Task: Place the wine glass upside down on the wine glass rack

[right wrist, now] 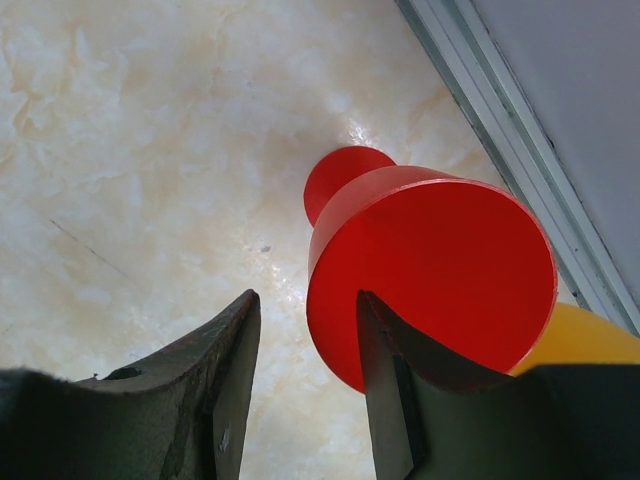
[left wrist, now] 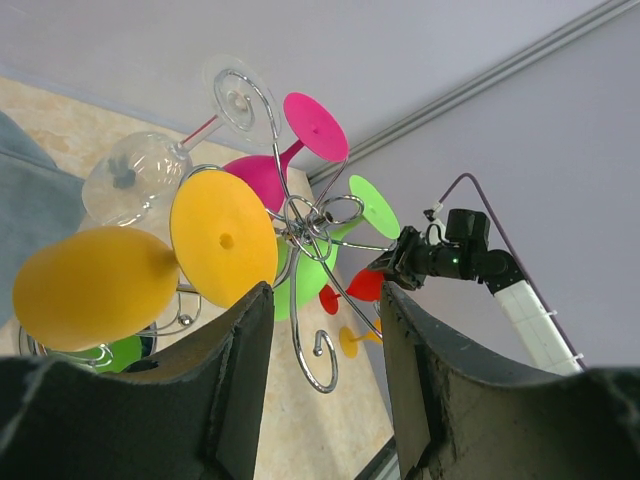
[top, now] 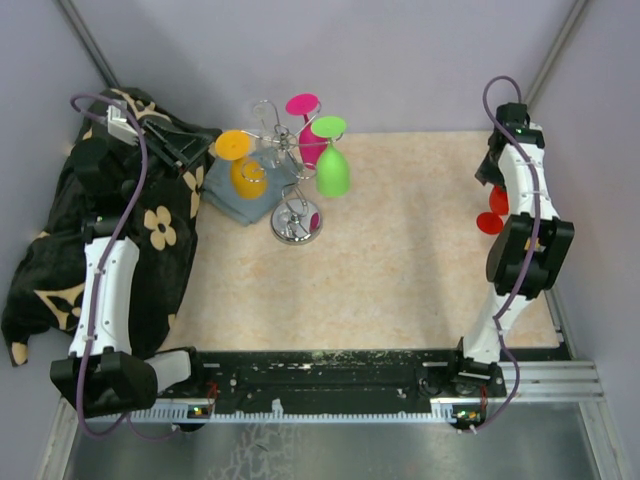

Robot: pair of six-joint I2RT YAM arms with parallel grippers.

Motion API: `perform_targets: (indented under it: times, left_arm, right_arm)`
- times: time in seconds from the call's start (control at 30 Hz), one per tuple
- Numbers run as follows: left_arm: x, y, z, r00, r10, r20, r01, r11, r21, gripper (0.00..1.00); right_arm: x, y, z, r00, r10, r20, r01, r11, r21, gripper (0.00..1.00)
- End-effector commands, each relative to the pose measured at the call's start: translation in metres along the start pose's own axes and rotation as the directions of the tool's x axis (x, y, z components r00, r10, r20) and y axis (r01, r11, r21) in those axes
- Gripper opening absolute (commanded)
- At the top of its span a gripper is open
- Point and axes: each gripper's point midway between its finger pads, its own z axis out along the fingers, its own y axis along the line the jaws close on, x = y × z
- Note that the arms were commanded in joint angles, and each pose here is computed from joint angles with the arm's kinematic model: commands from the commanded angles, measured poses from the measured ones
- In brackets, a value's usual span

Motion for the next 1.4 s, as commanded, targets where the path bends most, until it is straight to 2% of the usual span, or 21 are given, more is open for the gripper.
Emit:
perform_targets:
  times: [0.0,0.13,0.27,0.37,0.43,0.5,0.73,0.9,1.07,1.13,1.23,1.37]
  left_arm:
    - [-0.001,-0.005,-0.004,1.0,0.019,0.01,-0.019,0.999,0.026,0.53]
    - [0.0,-0.006,-0.005,1.0,0.019,0.013,-0.019,0.999,0.027,0.53]
    - [0.0,-0.008,-0.008,1.0,0.022,0.021,-0.022,1.0,0.022,0.53]
    - [0.0,-0.008,-0.008,1.0,0.019,0.019,-0.02,1.0,0.021,0.53]
    - [0.0,-0.008,-0.009,1.0,0.018,0.019,-0.018,1.0,0.022,0.53]
    - [0.001,-0.008,-0.009,1.0,0.017,0.019,-0.017,1.0,0.022,0.53]
    - [0.003,-0.007,-0.008,1.0,0.004,0.016,-0.004,1.0,0.025,0.53]
    - [0.001,-0.007,-0.007,1.0,-0.009,0.017,0.008,1.0,0.029,0.53]
    - [0.001,-0.006,-0.005,1.0,-0.012,0.015,0.011,0.999,0.033,0.53]
    - [-0.001,-0.008,-0.005,1.0,-0.016,0.021,0.015,0.999,0.036,0.53]
    - [-0.004,-0.013,-0.005,0.999,-0.024,0.031,0.023,0.998,0.051,0.53]
    - [-0.008,-0.019,-0.004,0.998,-0.035,0.046,0.032,0.997,0.068,0.53]
  right_arm:
    - [-0.021,-0.001,-0.005,0.999,0.016,0.042,-0.016,1.0,-0.014,0.44]
    - [-0.018,-0.002,0.005,0.999,0.017,0.027,-0.017,1.0,-0.003,0.4]
    - [-0.016,-0.001,0.01,1.0,0.014,0.017,-0.014,1.0,0.0,0.26]
    - [-0.018,-0.002,0.011,1.0,0.014,0.02,-0.014,1.0,0.004,0.23]
    - [-0.019,-0.002,0.011,1.0,0.015,0.023,-0.015,1.0,0.007,0.15]
    - [-0.02,-0.003,0.009,1.0,0.016,0.027,-0.016,1.0,0.009,0.0]
    - [-0.03,-0.009,-0.014,0.994,0.056,0.09,-0.056,0.998,-0.001,0.0]
    - [-0.044,0.003,-0.05,0.979,0.112,0.173,-0.095,0.99,-0.102,0.0]
    - [-0.066,0.032,-0.106,0.937,0.161,0.311,-0.078,0.962,-0.261,0.0]
    - [-0.078,0.043,-0.14,0.901,0.206,0.381,-0.067,0.936,-0.347,0.0]
    - [-0.086,0.066,-0.176,0.864,0.282,0.418,-0.048,0.871,-0.489,0.0]
    - [-0.103,0.098,-0.234,0.787,0.412,0.46,0.027,0.722,-0.692,0.0]
